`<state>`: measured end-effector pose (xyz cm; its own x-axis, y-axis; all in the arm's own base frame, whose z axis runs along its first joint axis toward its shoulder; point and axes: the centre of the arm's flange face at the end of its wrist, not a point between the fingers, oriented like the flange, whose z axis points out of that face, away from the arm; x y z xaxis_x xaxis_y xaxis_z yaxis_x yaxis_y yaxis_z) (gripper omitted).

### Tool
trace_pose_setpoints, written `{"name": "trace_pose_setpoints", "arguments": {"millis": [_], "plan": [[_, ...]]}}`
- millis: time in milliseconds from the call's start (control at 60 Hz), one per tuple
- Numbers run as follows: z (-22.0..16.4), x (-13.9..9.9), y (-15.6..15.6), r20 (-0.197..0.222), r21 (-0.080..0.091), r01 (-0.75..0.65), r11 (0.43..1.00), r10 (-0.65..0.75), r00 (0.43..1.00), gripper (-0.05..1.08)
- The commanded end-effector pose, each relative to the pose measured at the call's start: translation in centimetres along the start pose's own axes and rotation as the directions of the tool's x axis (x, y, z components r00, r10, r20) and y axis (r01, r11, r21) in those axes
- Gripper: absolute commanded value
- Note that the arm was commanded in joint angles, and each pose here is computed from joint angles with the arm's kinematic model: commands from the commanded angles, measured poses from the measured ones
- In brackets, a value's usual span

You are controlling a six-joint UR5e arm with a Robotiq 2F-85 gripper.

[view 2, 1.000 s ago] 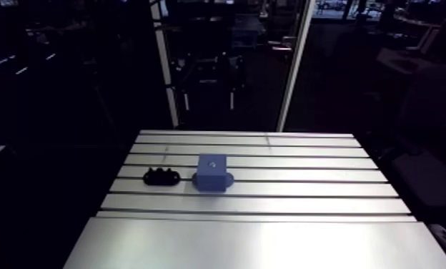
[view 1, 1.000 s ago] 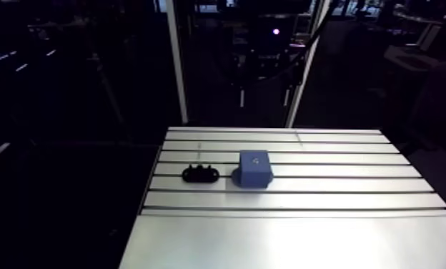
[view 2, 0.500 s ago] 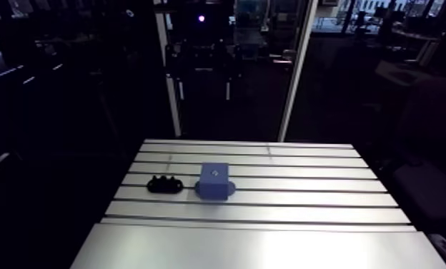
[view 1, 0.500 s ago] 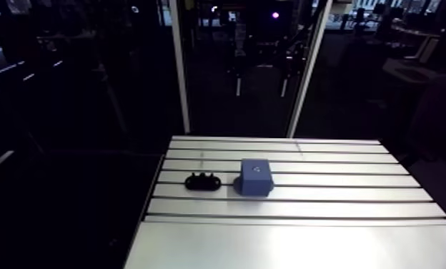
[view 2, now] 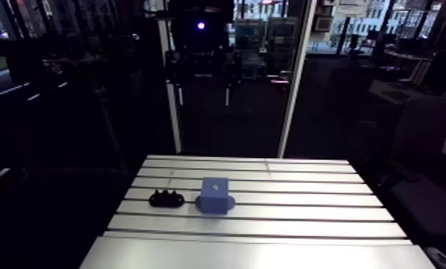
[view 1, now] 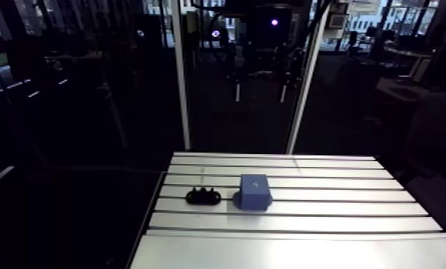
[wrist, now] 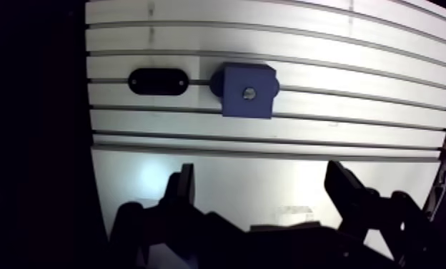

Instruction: Pick up the M10 bolt and insert it into the hex recess until seated.

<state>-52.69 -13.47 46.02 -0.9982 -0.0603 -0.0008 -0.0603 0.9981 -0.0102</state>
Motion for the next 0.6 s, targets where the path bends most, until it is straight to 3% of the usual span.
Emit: {"name": "trace_pose_setpoints", "arguments": {"millis": [17,600], "plan": [[-1.59,-0.01,-0.01,-0.026,-0.006,0.0,1.0,-0.001,1.0,0.02],[-2.37,0.11,-0.02,-0.023,-0.005,0.003,1.0,-0.004,1.0,0.02]]}}
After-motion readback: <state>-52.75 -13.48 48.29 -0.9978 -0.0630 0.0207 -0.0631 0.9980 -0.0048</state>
